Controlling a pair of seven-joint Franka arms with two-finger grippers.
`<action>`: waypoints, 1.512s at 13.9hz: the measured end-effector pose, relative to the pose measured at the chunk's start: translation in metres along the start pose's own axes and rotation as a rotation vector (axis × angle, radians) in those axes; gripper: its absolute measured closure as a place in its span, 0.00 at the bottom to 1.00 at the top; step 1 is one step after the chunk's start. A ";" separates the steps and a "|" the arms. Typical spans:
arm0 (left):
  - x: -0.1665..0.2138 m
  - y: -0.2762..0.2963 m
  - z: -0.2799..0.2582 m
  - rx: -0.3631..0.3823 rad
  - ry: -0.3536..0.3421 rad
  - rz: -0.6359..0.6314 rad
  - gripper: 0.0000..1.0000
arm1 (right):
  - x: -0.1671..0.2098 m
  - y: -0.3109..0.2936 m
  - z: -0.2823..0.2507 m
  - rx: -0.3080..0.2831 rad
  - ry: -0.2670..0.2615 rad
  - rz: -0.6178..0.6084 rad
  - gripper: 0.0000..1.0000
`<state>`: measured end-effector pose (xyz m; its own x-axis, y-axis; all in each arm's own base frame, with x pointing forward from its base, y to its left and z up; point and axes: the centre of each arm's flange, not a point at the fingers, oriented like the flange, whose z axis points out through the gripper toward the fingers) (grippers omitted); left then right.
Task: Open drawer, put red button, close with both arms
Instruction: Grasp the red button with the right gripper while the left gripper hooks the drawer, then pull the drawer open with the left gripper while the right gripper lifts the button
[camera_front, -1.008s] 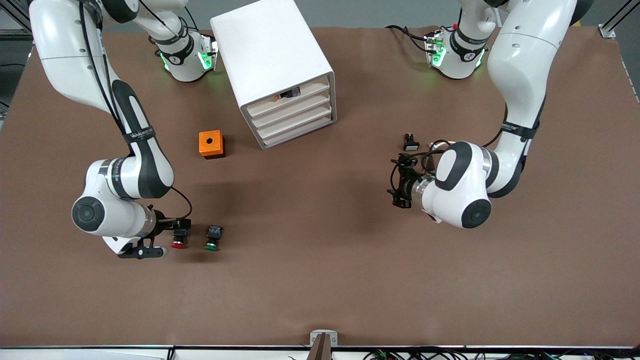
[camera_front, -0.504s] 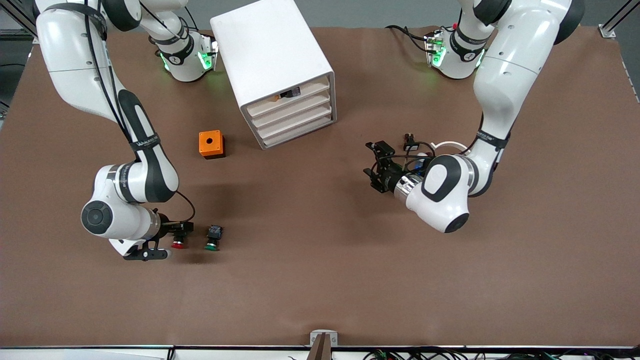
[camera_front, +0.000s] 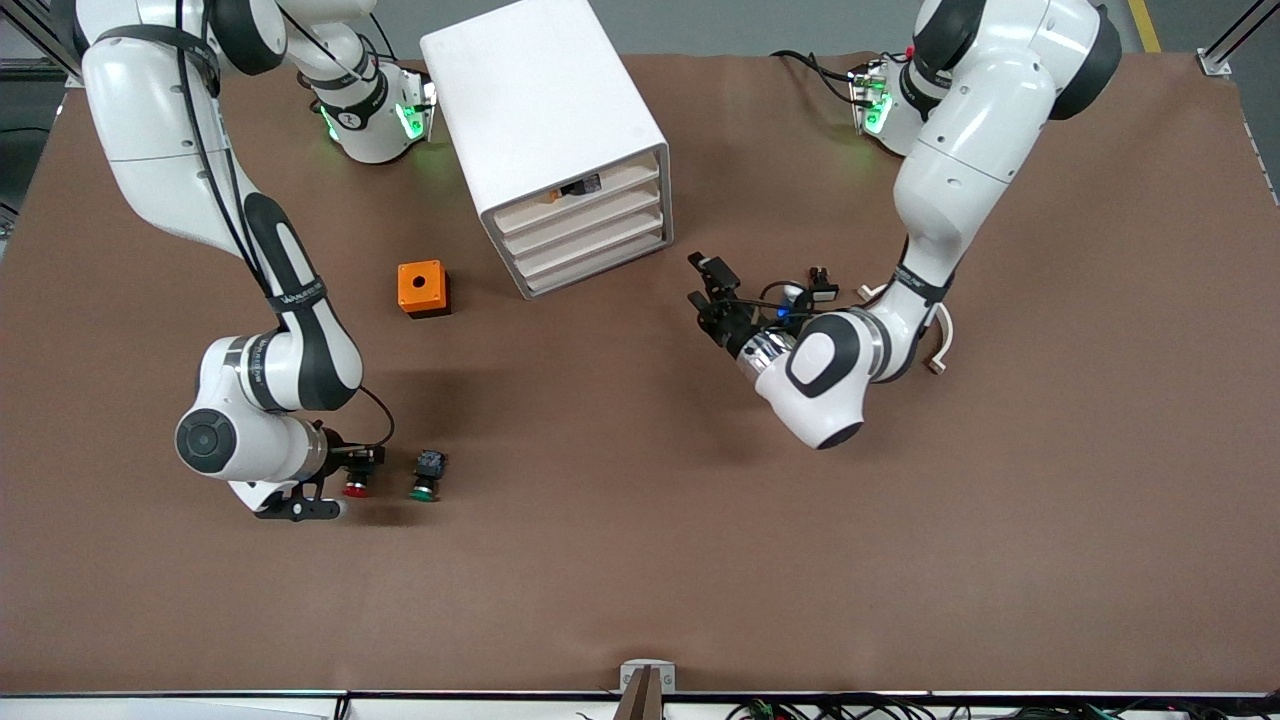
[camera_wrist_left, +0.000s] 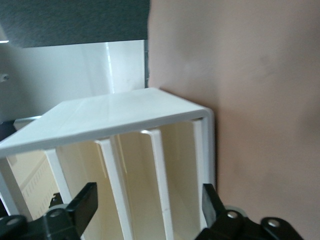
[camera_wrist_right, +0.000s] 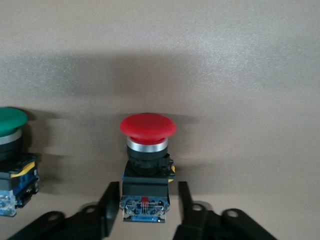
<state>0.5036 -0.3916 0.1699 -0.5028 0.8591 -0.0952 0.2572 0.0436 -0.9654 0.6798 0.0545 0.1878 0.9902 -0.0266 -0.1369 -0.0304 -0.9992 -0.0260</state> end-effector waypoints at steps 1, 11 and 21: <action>-0.008 -0.005 0.009 0.016 -0.007 -0.018 0.09 | 0.000 0.000 -0.001 0.000 0.002 0.014 0.50; -0.039 -0.026 0.070 0.120 -0.010 -0.108 0.27 | 0.015 -0.025 -0.072 0.007 0.003 0.030 0.59; -0.048 -0.028 0.109 0.119 0.035 -0.108 0.68 | -0.009 -0.090 -0.157 -0.029 -0.093 0.302 0.59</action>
<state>0.4309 -0.4895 0.1748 -0.4924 0.8702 0.0170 0.1025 0.0774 -0.9917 0.6953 0.1405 0.3466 0.9204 -0.3206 -0.2239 -0.3159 -0.9471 0.0576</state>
